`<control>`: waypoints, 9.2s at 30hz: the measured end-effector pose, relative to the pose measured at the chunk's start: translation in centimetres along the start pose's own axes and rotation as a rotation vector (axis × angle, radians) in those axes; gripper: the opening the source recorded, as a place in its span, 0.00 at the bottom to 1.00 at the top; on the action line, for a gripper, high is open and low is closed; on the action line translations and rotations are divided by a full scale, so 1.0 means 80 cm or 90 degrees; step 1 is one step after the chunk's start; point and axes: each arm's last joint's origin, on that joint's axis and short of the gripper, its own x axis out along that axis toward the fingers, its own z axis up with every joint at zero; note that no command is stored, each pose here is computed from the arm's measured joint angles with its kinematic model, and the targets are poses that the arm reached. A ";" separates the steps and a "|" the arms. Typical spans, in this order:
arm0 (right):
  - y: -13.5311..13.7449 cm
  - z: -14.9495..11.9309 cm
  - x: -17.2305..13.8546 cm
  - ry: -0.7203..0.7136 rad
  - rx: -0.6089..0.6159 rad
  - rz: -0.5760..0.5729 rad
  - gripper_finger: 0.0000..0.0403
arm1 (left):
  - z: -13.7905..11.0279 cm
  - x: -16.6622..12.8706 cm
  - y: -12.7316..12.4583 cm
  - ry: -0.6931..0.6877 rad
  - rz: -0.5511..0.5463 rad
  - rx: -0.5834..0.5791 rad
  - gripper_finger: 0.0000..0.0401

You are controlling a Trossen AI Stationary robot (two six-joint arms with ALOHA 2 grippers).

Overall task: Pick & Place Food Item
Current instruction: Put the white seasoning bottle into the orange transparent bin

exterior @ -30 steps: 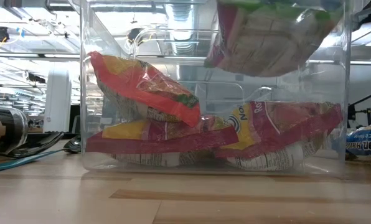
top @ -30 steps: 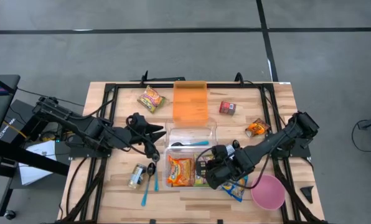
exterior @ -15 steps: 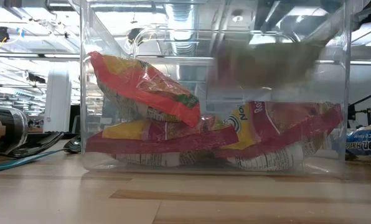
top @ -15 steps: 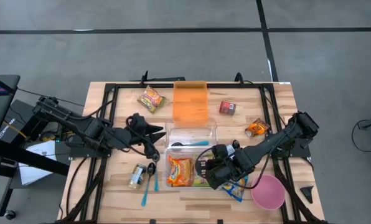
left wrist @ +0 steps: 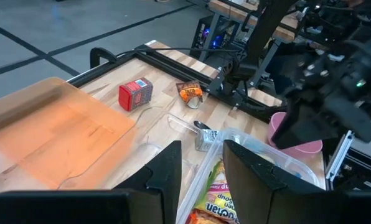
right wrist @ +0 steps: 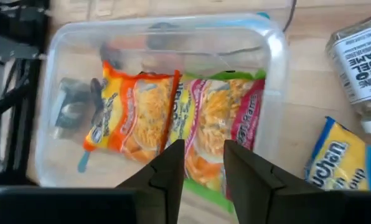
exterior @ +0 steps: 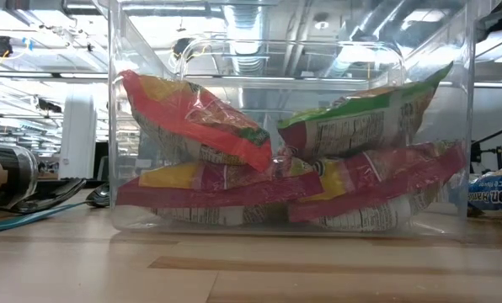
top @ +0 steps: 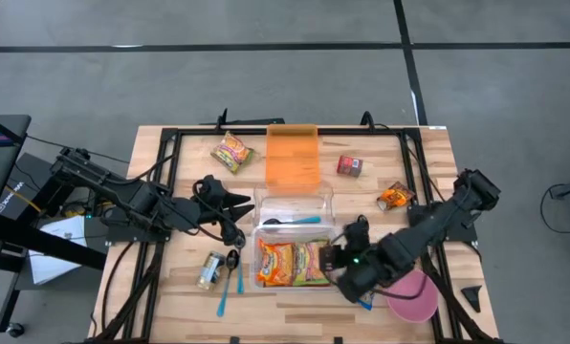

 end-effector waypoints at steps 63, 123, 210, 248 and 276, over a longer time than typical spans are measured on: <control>-0.159 0.017 0.046 0.098 -0.225 -0.171 0.41 | 0.025 0.004 -0.005 -0.098 -0.022 -0.082 0.28; -0.188 0.028 0.027 0.076 -0.258 -0.024 0.49 | 0.030 0.003 -0.008 -0.121 -0.035 -0.091 0.28; 0.005 0.169 0.031 0.226 -0.224 0.438 0.49 | 0.011 0.158 -0.092 0.152 -0.115 0.923 0.50; -0.018 0.153 -0.063 -0.045 -0.360 0.518 0.71 | 0.065 0.098 -0.005 -0.228 -0.193 0.024 0.49; -0.006 0.159 -0.082 -0.239 -0.477 0.567 0.71 | -0.036 0.148 -0.033 -0.249 -0.345 -0.052 0.49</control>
